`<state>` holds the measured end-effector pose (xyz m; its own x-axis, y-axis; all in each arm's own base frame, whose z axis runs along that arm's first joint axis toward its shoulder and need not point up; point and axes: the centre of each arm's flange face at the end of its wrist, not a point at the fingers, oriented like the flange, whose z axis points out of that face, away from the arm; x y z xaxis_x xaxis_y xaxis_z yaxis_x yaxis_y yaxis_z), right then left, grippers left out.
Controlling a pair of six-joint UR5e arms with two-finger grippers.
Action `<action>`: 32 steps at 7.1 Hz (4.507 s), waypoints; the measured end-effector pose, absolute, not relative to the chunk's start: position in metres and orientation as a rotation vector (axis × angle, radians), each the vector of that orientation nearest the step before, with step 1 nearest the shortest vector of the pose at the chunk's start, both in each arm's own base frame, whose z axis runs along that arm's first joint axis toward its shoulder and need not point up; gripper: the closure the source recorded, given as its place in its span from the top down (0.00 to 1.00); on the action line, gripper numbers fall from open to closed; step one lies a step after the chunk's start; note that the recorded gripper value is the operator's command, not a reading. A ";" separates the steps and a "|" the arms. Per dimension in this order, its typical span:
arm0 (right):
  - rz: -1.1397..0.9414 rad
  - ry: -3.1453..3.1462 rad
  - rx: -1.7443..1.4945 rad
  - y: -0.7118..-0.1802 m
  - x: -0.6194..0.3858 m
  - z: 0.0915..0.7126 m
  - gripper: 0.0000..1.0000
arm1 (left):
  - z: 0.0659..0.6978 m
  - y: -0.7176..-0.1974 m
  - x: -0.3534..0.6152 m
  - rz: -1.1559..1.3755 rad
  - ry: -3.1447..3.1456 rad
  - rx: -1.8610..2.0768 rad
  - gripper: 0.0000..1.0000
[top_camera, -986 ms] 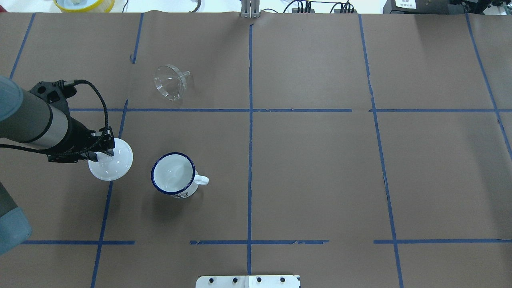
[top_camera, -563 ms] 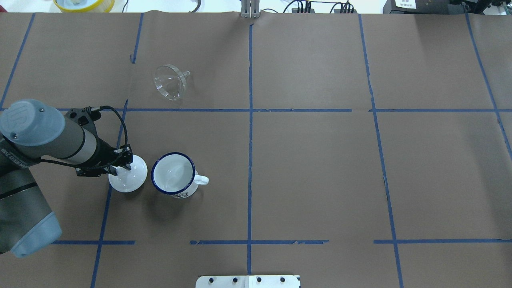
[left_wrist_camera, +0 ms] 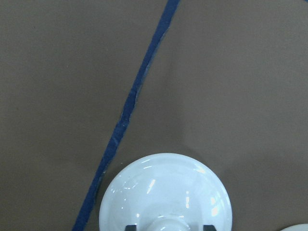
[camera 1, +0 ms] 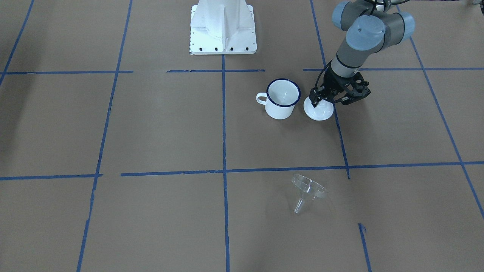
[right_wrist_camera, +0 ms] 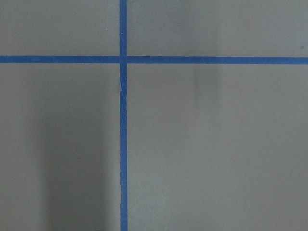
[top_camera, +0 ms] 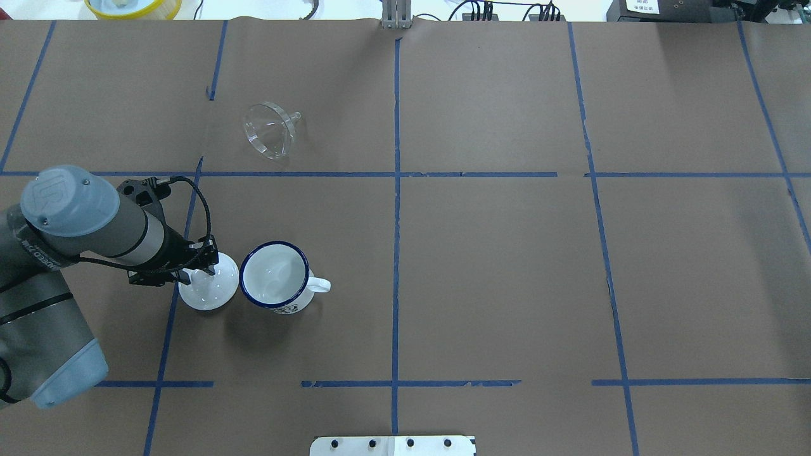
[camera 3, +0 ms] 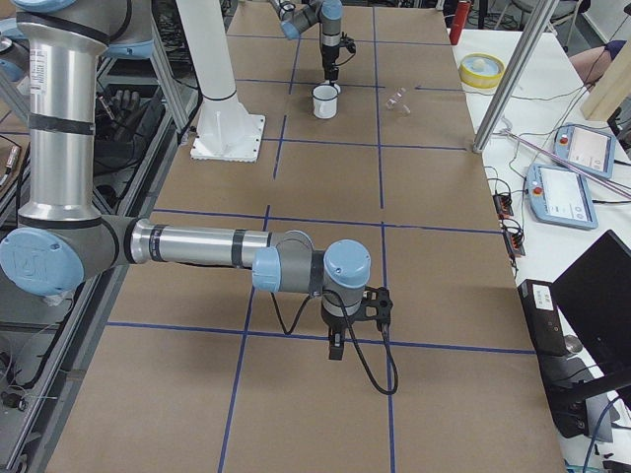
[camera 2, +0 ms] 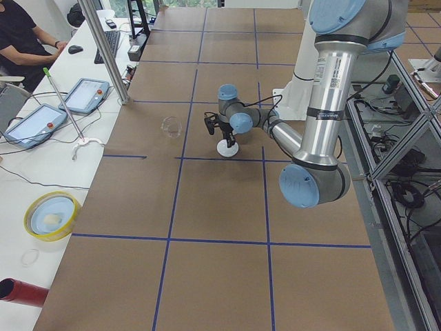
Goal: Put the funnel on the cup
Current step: 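Move the left gripper to the clear glass funnel, then close the left gripper on the glass funnel's rim, then lift the glass funnel and carry it over the open mug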
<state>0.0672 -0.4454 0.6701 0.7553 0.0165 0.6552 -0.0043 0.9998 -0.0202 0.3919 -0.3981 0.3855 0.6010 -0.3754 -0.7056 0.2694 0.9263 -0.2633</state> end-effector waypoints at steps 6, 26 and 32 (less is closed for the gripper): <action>0.012 -0.715 -0.018 -0.445 0.067 0.670 1.00 | 0.336 -0.544 0.359 -1.010 1.266 0.034 0.92; 0.011 -0.715 -0.018 -0.445 0.067 0.670 1.00 | 0.205 -0.563 0.335 -1.123 1.172 0.058 0.00; 0.011 -0.715 -0.018 -0.445 0.067 0.670 1.00 | 0.147 -0.428 0.424 -0.960 0.659 -0.256 0.00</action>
